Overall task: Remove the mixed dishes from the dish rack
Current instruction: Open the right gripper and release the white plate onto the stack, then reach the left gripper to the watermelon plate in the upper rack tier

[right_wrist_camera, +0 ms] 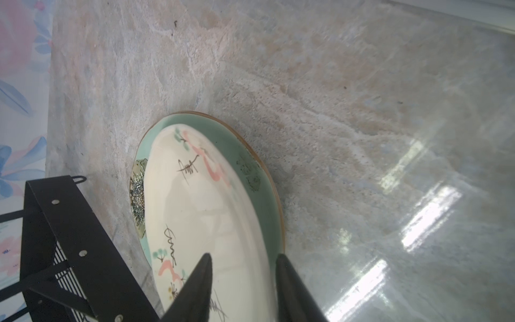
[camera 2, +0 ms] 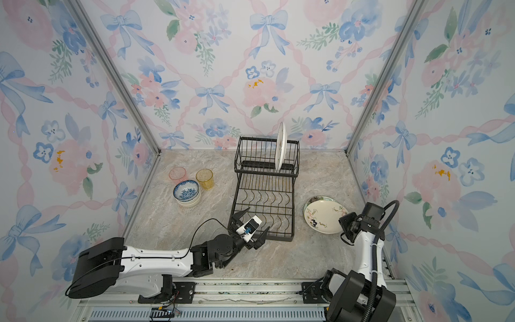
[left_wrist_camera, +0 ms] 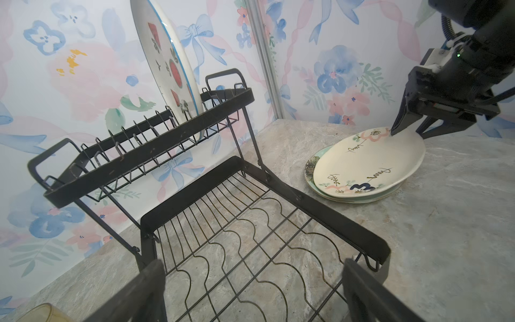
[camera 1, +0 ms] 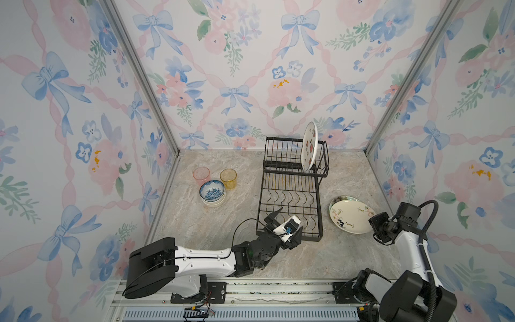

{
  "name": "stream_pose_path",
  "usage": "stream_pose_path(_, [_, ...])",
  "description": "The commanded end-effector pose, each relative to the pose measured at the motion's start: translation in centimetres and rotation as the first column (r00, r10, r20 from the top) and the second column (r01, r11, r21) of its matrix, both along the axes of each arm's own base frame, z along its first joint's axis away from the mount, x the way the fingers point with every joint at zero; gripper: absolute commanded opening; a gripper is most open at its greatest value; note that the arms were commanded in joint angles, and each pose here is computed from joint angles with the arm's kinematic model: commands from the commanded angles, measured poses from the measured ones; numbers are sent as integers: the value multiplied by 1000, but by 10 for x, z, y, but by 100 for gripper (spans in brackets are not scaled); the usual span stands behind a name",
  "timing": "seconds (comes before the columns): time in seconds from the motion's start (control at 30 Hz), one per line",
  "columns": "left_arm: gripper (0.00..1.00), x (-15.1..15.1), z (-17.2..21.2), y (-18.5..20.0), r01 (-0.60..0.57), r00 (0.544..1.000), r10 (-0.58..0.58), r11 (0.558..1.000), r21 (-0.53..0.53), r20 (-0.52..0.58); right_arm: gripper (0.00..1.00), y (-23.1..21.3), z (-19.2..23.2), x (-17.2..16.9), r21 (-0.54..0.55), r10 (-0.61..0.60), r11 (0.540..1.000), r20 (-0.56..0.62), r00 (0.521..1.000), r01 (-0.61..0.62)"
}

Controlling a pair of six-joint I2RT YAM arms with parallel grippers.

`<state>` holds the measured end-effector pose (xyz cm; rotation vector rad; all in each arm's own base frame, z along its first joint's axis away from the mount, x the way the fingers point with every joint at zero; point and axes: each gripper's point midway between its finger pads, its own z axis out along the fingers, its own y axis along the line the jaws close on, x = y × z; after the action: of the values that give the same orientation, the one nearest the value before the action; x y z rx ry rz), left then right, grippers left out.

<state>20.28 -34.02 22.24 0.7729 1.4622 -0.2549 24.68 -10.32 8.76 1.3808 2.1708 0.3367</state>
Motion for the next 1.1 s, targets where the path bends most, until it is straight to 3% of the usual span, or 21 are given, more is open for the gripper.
stream_pose_path(0.0, [98, 3, -4, 0, -2, 1000, 1, 1000, -25, -19, 46, -3, 1, 6, -15, 10, 1000, 26, 1000, -9])
stream_pose_path(0.33, [98, 4, -5, 2, -1, 1000, 0, 999, -33, -26, 59, 3, -4, 7, 14, 37, 999, 22, 999, -37])
stream_pose_path(0.6, [98, 3, -3, -1, 17, 999, -20, 998, -63, -49, 71, 27, 27, 12, 60, 115, 990, 146, 982, -125])
stream_pose_path(0.9, [98, 8, 17, -19, 10, 990, -31, 989, -149, -141, 82, 74, 90, -4, -49, 308, 950, 307, 900, -308])
stream_pose_path(1.07, [98, 16, 49, -40, -4, 981, -32, 983, -184, -192, 90, 105, 120, -15, -96, 359, 930, 453, 816, -356])
